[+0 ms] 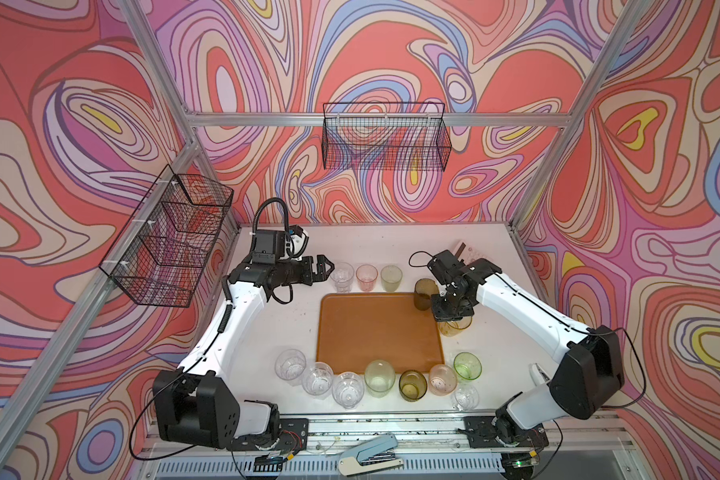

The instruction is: Place the glasses into the tray

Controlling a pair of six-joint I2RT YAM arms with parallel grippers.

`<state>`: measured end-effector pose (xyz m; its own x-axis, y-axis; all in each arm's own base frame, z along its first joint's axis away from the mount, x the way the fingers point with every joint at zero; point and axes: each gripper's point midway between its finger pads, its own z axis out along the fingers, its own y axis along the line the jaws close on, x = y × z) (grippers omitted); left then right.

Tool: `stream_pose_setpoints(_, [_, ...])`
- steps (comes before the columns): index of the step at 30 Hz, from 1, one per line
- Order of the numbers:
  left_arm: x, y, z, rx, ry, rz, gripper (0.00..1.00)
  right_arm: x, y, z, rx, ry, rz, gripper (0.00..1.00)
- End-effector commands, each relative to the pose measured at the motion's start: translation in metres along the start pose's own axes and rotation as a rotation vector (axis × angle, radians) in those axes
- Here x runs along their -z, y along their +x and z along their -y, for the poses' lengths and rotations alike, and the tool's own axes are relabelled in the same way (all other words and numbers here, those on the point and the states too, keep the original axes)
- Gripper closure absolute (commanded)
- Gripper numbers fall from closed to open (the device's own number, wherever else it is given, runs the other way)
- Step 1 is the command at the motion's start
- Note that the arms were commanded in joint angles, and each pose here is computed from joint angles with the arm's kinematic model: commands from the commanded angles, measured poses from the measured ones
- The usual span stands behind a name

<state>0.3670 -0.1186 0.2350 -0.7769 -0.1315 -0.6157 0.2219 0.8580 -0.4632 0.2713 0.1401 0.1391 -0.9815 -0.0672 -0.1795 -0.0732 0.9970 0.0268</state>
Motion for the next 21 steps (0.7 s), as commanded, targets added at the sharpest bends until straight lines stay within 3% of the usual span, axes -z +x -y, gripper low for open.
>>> stream_pose_setpoints(1, [-0.004,0.004,-0.002,0.016,0.01,-0.017,0.0,0.006,-0.011,-0.013,0.024,-0.032,0.026,1.0])
stream_pose_setpoints(21, [-0.004,0.004,0.0,0.013,0.012,-0.014,0.0,-0.015,-0.025,-0.057,0.091,-0.057,0.021,1.0])
